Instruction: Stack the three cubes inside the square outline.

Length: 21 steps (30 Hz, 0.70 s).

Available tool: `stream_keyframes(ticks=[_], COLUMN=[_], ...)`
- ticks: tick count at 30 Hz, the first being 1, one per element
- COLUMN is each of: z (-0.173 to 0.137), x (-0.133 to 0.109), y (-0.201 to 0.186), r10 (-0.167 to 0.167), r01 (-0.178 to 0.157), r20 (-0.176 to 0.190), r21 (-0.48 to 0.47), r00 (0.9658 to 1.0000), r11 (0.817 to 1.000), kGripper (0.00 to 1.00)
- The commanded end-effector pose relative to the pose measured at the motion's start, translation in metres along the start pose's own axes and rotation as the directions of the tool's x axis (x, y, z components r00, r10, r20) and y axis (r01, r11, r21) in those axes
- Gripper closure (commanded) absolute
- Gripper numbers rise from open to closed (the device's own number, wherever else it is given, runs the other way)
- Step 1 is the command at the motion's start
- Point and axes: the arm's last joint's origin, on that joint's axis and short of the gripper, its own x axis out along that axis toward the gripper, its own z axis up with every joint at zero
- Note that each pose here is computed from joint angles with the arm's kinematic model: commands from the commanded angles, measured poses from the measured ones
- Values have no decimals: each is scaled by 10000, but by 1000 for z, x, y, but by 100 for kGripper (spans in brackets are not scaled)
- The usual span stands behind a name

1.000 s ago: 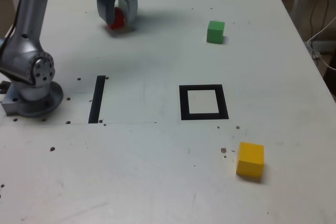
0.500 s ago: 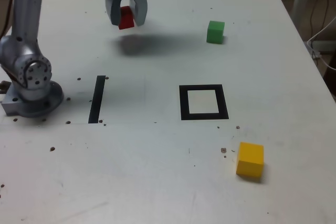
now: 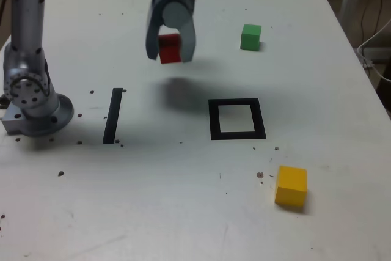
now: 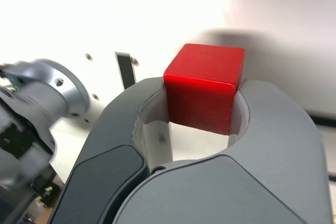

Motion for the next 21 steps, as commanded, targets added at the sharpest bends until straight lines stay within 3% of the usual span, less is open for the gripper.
stream_keyframes(ticks=[1,21], z=[6,60], x=[-6,-8], y=[-18,-81], r10=[133,71], r01=[-137,-89], r20=[145,253], r21=[275,726], r00=[9998,9997], r11=[9995,9973], kGripper=[71,71])
